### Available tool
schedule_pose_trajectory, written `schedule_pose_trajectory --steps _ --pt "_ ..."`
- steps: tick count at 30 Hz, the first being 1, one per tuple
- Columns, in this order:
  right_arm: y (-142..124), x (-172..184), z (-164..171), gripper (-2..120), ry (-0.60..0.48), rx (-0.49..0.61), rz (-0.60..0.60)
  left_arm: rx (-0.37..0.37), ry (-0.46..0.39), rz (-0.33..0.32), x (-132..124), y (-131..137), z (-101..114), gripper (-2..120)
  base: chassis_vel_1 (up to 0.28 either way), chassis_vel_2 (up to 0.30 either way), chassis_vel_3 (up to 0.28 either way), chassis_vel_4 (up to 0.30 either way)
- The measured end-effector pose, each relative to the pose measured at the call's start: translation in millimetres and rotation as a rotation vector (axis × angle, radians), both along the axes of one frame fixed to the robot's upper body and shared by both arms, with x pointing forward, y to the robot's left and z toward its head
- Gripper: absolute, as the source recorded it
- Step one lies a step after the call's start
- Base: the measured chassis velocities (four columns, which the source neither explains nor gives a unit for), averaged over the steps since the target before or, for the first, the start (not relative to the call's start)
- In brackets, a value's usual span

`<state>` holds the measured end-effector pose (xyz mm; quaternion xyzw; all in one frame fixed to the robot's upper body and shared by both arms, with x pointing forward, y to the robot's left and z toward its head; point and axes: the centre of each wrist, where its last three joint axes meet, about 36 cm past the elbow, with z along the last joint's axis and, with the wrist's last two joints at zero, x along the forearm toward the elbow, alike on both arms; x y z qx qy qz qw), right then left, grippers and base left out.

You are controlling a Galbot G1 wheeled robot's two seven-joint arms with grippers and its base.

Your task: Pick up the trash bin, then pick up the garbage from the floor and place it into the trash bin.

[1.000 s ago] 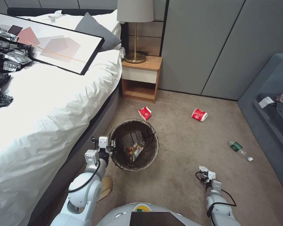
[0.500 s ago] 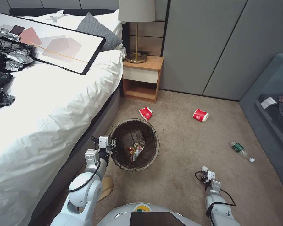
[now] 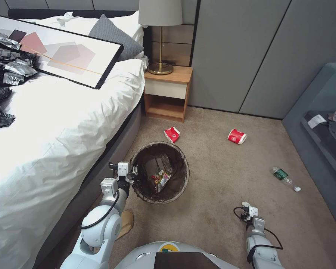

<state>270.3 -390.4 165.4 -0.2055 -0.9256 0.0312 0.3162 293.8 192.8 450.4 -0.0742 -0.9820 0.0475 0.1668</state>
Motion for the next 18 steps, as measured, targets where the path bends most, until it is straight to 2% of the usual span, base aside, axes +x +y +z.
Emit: schedule_pose_trajectory --steps 8,16,18 --pt "11 10 31 0 -0.169 -0.035 0.045 -0.001 0.0 -0.002 0 -1 0 0 0.0 0.0 0.0 0.0" --pt "21 14 48 0 -0.284 -0.044 0.078 0.0 0.0 -0.003 0 -1 0 0 0.0 0.0 0.0 0.0" --pt "25 17 58 0 -0.348 -0.049 0.102 0.0 0.001 -0.003 0 -1 -1 0 0.0 0.0 0.0 0.0"
